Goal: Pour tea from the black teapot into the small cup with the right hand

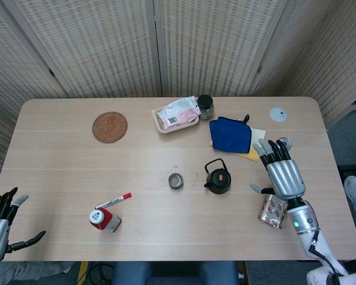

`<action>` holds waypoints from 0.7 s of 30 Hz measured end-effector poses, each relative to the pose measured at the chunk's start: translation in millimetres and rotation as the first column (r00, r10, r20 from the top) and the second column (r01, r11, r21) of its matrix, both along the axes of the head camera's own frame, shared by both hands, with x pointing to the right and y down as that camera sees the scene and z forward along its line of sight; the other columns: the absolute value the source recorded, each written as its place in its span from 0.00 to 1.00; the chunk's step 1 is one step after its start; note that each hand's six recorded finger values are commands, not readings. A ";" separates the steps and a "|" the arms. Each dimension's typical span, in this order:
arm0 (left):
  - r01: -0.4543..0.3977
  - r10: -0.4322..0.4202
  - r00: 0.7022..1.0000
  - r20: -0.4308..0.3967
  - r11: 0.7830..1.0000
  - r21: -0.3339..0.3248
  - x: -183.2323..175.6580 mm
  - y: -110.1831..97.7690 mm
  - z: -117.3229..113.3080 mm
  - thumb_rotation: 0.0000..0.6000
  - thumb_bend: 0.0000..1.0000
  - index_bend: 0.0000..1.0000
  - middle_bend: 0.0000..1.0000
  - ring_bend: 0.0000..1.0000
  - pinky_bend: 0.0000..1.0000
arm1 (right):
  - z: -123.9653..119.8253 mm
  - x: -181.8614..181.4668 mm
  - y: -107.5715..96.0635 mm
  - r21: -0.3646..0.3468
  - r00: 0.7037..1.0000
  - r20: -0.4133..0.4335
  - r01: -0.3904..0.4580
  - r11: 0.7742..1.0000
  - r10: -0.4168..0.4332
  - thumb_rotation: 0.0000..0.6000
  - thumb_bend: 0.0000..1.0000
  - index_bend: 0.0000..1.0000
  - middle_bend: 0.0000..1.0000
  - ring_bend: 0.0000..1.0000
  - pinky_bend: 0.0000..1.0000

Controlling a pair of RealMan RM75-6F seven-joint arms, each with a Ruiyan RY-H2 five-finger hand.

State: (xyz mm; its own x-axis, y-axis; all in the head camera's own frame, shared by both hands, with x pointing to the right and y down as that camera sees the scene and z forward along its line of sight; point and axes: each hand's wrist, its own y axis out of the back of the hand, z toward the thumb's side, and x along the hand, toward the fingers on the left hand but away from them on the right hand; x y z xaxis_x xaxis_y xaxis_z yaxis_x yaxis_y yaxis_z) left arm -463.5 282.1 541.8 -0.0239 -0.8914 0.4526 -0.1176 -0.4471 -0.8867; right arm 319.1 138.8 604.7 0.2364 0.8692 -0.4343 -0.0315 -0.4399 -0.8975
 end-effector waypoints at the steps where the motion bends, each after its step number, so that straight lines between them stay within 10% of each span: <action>1: -0.003 0.003 1.000 -0.001 1.000 -0.002 1.1 -1.1 0.9 0.40 0.00 0.15 0.00 0.00 0.00 | -2.5 5.0 3.2 -0.001 1.000 0.008 -0.011 1.000 0.011 0.60 0.00 0.05 0.02 0.00 0.00; 19: -0.034 0.034 0.999 0.013 0.999 0.008 14.3 -9.6 11.9 0.40 0.00 0.15 0.00 0.00 0.00 | -37.8 105.1 84.1 0.031 0.974 -0.028 -0.223 0.974 0.224 0.54 0.00 0.04 0.04 0.00 0.00; 21: -0.037 0.037 0.999 0.014 0.999 0.012 16.0 -10.4 12.6 0.63 0.00 0.15 0.00 0.00 0.00 | -38.6 108.5 89.7 0.031 0.971 -0.027 -0.236 0.971 0.237 0.55 0.00 0.04 0.05 0.00 0.00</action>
